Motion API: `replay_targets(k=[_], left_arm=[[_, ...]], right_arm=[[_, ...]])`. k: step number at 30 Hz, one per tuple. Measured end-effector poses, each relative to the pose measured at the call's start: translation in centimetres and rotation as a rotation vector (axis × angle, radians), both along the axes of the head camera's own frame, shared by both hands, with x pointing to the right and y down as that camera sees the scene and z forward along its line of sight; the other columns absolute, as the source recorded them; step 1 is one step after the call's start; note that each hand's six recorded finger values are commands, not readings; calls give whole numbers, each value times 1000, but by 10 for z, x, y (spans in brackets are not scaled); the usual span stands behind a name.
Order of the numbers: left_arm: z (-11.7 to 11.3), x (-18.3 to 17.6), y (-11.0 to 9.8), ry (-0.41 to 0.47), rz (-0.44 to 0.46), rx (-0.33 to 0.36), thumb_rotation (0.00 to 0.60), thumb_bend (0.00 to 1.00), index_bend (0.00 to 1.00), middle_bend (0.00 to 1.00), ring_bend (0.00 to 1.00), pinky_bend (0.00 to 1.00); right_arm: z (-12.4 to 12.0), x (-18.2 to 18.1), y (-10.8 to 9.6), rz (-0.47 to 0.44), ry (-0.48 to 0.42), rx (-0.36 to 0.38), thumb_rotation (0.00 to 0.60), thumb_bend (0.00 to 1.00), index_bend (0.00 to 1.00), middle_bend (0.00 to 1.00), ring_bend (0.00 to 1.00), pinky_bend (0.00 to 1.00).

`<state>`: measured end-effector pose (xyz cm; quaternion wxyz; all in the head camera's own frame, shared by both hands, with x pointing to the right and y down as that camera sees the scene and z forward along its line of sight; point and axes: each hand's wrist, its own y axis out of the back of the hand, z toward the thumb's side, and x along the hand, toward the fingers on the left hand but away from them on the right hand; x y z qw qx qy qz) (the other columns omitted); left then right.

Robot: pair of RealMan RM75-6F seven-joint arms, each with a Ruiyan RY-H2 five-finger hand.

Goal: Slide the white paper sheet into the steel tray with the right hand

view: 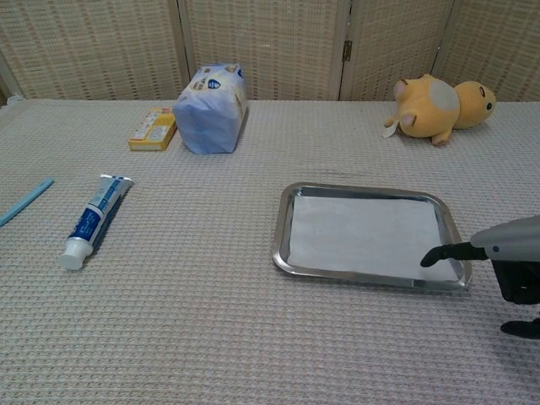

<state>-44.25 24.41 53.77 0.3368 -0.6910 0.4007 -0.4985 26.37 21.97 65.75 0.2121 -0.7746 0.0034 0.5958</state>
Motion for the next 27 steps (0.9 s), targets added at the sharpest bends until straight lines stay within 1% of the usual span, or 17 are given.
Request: replay_targets(k=[2,4,5,6,8,9,11,12,13,16,18,19,21,22,24,27], left_arm=[[0,0,0,0,1,2,600,586,0,103,33,204],[-1,1,0,0,3,4,600,586,0,103,32,204],[-1,1,0,-1,4,5,600,586,0,103,31,203],[-1,1,0,-2,6,6,600,586,0,103,30,203],[-1,1,1,-4,8,7,600,587,0,103,28,202],[-1,2,1,-6,10,9,600,587,0,103,26,201],[0,2,1,-11,14,11,600,587,0,103,16,192],[1,2,1,-14,15,12,600,586,0,102,11,186],[1,3,1,-17,16,13,600,586,0,91,5,177],[0,2,0,-23,11,27,600,586,0,21,0,118],[-3,1,-1,-30,4,47,600,586,0,1,0,71],[-4,1,-1,-33,1,56,600,586,0,0,0,53],[-4,0,-1,-44,0,66,600,586,0,0,0,44],[-3,0,0,-50,1,64,600,586,0,0,0,43],[-1,0,2,-67,2,53,600,586,0,0,0,43],[2,-1,3,-103,-2,35,600,586,0,0,0,42]], right_arm=[[-4,-2,-2,24,-28,10,600,440,0,847,835,815],[-10,-4,-4,54,-67,37,600,440,0,662,708,680],[-13,-4,-6,67,-86,55,600,440,0,545,619,595],[-17,-4,-9,83,-112,89,600,441,0,421,521,515],[-23,-1,-14,106,-154,159,600,441,0,214,340,394],[-29,1,-18,119,-182,217,600,440,0,119,262,330],[-38,8,-25,137,-218,317,600,440,0,23,153,237],[-44,15,-28,150,-232,385,600,440,0,1,112,203],[-47,22,-30,162,-236,436,600,440,0,0,95,184],[-58,51,-32,193,-218,609,600,440,0,0,30,68],[-63,75,-27,205,-180,719,600,440,0,0,0,4],[-65,85,-22,208,-159,757,600,440,0,0,0,0],[-70,105,-9,210,-115,821,600,440,0,0,0,0],[-71,112,-4,212,-96,838,600,440,0,0,0,0],[-74,124,5,227,-60,866,600,440,0,0,0,0],[-77,133,9,262,-51,878,600,440,0,0,0,0]])
